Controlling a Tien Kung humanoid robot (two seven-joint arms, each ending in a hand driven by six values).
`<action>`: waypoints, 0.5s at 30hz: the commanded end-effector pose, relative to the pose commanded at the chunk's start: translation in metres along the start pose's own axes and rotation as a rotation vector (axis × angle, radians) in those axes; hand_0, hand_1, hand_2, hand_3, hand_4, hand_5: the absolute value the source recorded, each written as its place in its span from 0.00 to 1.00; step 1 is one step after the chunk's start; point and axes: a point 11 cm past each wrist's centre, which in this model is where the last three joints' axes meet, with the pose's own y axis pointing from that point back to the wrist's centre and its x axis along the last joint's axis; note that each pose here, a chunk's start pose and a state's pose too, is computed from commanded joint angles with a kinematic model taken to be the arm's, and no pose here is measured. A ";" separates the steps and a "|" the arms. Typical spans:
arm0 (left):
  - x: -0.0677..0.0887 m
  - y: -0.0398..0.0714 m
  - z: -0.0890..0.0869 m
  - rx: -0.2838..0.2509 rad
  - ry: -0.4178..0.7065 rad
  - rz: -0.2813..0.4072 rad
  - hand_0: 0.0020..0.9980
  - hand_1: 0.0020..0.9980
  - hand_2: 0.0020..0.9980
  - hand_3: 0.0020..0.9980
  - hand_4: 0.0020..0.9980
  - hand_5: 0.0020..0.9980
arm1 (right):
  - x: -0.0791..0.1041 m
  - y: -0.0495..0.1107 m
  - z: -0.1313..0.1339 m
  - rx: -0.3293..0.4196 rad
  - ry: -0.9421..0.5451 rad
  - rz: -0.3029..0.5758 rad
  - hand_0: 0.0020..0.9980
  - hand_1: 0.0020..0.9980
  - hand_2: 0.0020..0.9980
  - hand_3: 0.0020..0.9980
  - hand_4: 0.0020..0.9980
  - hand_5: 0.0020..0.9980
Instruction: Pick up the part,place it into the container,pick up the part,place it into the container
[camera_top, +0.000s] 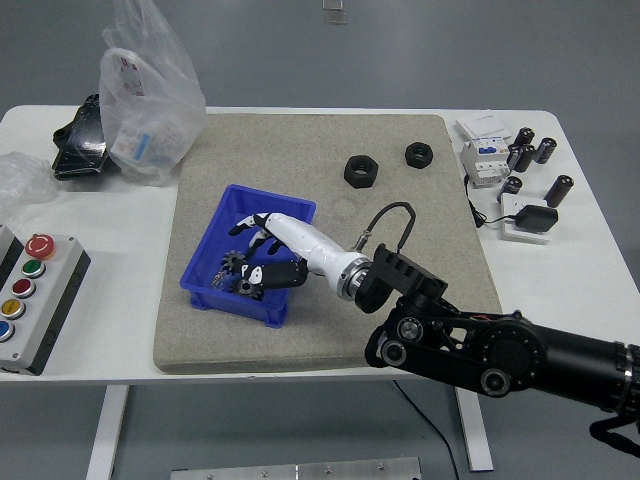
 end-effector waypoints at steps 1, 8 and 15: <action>0.000 0.000 0.000 0.000 0.000 0.000 0.63 0.56 0.55 0.61 0.69 0.28 | 0.000 0.000 0.000 0.000 0.001 0.000 0.66 0.76 0.82 0.82 0.56 0.32; -0.001 0.000 0.000 0.000 -0.002 -0.002 0.63 0.56 0.55 0.61 0.69 0.28 | 0.004 0.001 0.000 0.010 -0.001 0.036 0.67 0.76 0.82 0.81 0.57 0.33; -0.002 0.000 -0.002 0.002 -0.003 -0.004 0.63 0.56 0.55 0.61 0.69 0.27 | 0.040 0.011 0.000 0.044 -0.047 0.214 0.64 0.74 0.78 0.77 0.56 0.33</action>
